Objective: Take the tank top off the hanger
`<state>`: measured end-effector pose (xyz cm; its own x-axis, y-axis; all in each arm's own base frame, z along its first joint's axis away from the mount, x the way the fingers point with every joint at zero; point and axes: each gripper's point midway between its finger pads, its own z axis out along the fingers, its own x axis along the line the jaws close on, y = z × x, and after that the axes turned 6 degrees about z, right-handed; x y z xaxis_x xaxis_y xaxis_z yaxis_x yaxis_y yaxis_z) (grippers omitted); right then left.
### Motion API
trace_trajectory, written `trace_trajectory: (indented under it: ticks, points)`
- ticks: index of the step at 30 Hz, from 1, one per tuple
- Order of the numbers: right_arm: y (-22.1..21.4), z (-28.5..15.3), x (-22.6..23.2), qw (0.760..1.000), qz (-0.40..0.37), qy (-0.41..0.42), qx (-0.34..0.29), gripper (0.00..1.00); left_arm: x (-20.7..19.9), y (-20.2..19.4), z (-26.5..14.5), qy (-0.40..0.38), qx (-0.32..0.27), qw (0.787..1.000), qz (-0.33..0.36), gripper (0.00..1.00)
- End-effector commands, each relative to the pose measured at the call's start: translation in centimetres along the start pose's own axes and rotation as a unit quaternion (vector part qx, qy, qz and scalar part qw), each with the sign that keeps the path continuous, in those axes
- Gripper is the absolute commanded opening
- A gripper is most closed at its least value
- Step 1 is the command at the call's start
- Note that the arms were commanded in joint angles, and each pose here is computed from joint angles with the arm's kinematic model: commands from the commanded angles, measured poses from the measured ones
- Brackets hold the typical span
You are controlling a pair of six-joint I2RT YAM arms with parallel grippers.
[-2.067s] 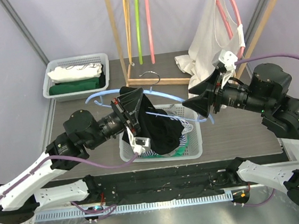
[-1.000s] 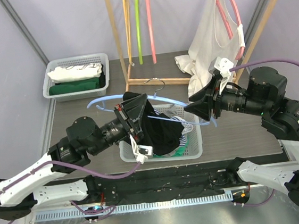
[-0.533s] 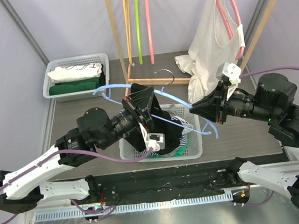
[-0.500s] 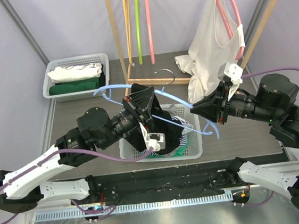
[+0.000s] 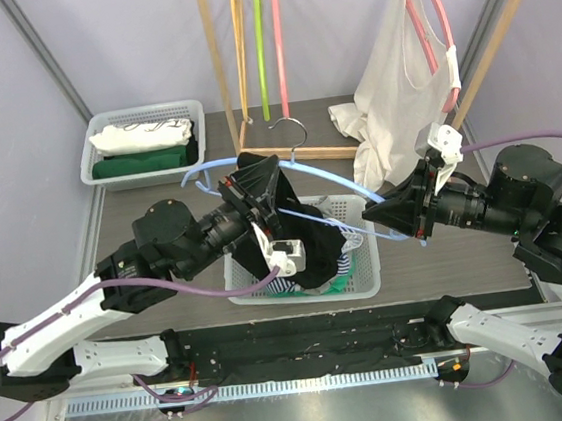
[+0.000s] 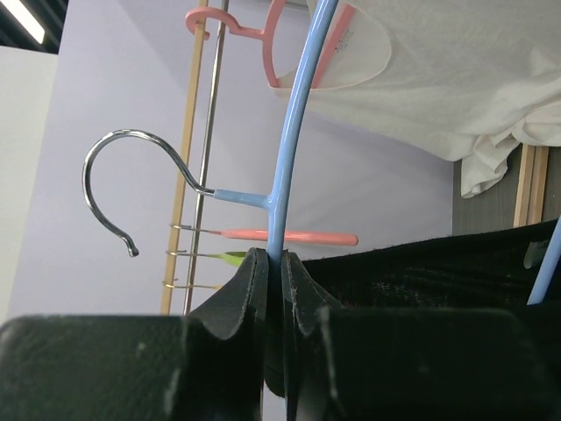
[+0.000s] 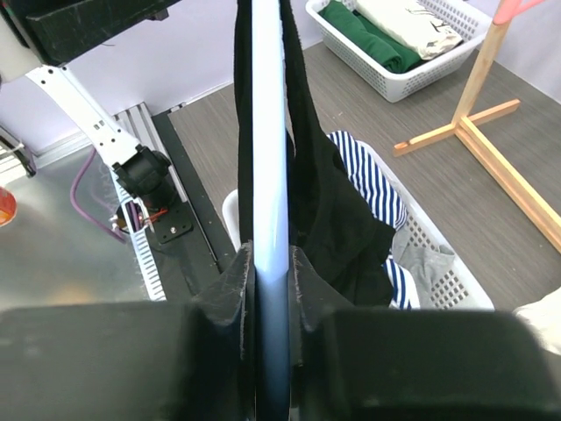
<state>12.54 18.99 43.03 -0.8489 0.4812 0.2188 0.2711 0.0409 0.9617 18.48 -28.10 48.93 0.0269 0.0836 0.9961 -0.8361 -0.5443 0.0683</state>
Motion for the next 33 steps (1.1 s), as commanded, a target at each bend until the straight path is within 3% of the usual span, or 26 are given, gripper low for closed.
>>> trace_trajectory:
  ticks: [1,2,3,4,5,6,10,11,12,15,20,24,25,27,28,29,31,33]
  points:
    - [1.0,-0.2,0.5,1.0,0.002,0.009,-0.021,0.01,3.4,-0.7,-1.3,0.06,0.012,0.998,-0.018,0.04]
    - [1.2,-0.2,0.5,1.0,0.001,0.007,-0.026,0.01,3.3,-0.7,-1.2,0.059,0.013,0.998,-0.019,0.11]
    - [1.5,-0.4,0.4,0.999,-0.001,0.002,-0.034,0.01,3.2,-0.9,-1.1,0.057,0.019,0.998,-0.021,0.24]
    - [1.6,-0.4,0.2,0.999,-0.001,-0.003,-0.037,0.01,3.1,-1.0,-1.1,0.057,0.024,0.998,-0.025,0.67]
    - [1.8,-0.6,0.0,0.999,-0.003,-0.011,-0.043,0.01,2.9,-1.1,-0.8,0.055,0.028,0.998,-0.028,0.94]
    - [1.9,-0.7,-0.5,0.999,-0.004,-0.028,-0.045,0.01,3.3,-1.6,-0.9,0.06,0.046,0.996,-0.037,1.0]
    - [2.7,-1.5,-1.5,0.996,-0.018,-0.064,-0.056,0.01,4.8,-3.0,-0.9,0.073,0.103,0.982,-0.138,1.0]
    - [2.9,-1.8,-1.5,0.996,-0.024,-0.067,-0.058,0.01,4.4,-3.0,-0.8,0.068,0.112,0.969,-0.211,1.0]
    - [2.9,-2.0,-1.5,0.996,-0.023,-0.072,-0.056,0.01,4.2,-3.1,-1.4,0.03,0.122,0.966,-0.225,1.0]
    - [4.1,-3.5,-1.3,0.993,-0.049,-0.084,-0.074,0.01,3.9,-2.1,-2.7,0.001,0.107,0.943,-0.315,1.0]
    - [5.0,-4.8,-0.9,0.99,-0.063,-0.089,-0.086,0.01,0.7,-1.2,-4.4,-0.073,0.1,0.926,-0.357,0.99]
    - [5.6,-4.8,-0.7,0.99,-0.069,-0.085,-0.087,0.01,0.4,-0.9,-4.4,-0.096,0.118,0.906,-0.395,0.83]
    - [6.2,-5.1,-0.5,0.989,-0.073,-0.085,-0.095,0.01,-0.5,-0.5,-2.6,-0.108,0.139,0.895,-0.41,0.8]
    - [6.7,-4.9,-0.4,0.989,-0.076,-0.081,-0.098,0.01,2.5,-1.0,-3.1,-0.084,0.145,0.887,-0.431,0.84]
    - [6.9,-4.9,-0.4,0.989,-0.076,-0.081,-0.1,0.01,3.1,-1.2,-2.9,-0.074,0.149,0.879,-0.446,0.94]
    - [7.0,-4.8,-0.4,0.989,-0.077,-0.081,-0.101,0.01,3.8,-1.9,-2.5,-0.061,0.156,0.876,-0.452,0.98]
    - [6.9,-4.5,-0.5,0.989,-0.072,-0.08,-0.097,0.01,4.1,-3.1,-2.0,-0.042,0.169,0.876,-0.45,1.0]
    - [7.0,-4.3,-0.6,0.99,-0.069,-0.078,-0.099,0.01,4.2,-5.8,-1.4,-0.004,0.182,0.862,-0.473,1.0]
